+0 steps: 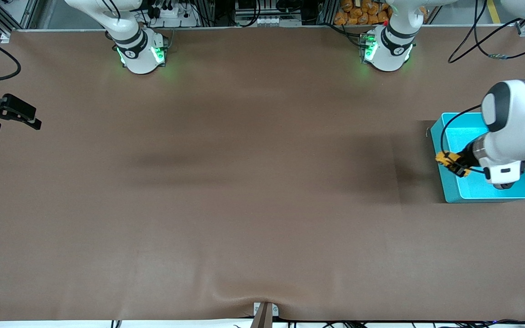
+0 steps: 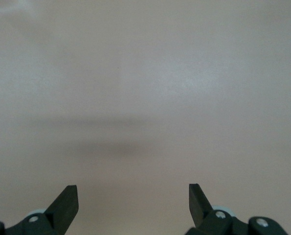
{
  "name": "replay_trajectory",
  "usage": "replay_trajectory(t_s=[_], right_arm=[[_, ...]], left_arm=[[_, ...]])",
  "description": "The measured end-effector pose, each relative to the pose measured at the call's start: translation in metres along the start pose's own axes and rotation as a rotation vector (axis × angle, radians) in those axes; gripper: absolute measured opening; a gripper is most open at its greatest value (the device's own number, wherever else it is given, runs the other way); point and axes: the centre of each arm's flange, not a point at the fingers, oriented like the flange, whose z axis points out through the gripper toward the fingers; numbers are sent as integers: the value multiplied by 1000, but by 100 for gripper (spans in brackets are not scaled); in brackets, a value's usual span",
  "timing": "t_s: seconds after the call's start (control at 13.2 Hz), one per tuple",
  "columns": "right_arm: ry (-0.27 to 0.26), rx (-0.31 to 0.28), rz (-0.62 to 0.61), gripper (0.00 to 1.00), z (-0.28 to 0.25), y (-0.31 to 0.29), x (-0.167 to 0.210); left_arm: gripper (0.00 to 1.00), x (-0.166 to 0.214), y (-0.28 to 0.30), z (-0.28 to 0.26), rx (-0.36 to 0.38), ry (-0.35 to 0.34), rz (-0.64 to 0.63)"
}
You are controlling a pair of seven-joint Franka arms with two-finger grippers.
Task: Wind and store yellow beetle car
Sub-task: 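Lift the car over the bin rim and lower it inside, then open the left gripper to release the car in the bin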
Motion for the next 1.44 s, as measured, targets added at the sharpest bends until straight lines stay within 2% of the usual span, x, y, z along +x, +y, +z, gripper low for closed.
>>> replay_trajectory(t_s=[0.38, 0.53, 0.68, 0.91, 1.44], right_arm=[[-15, -25, -20, 100, 1, -9, -1], [-37, -24, -19, 100, 2, -9, -4], [-53, -23, -16, 100, 1, -8, -8], [-50, -24, -12, 100, -3, -5, -11], [-43, -24, -8, 100, -5, -3, -11]], left_arm=[[45, 49, -74, 20, 23, -27, 338], [45, 62, -93, 32, 32, -35, 424], [45, 73, -102, 49, 48, -26, 471], [45, 79, -95, 82, 60, -5, 506], [45, 77, -78, 147, 66, -40, 543]])
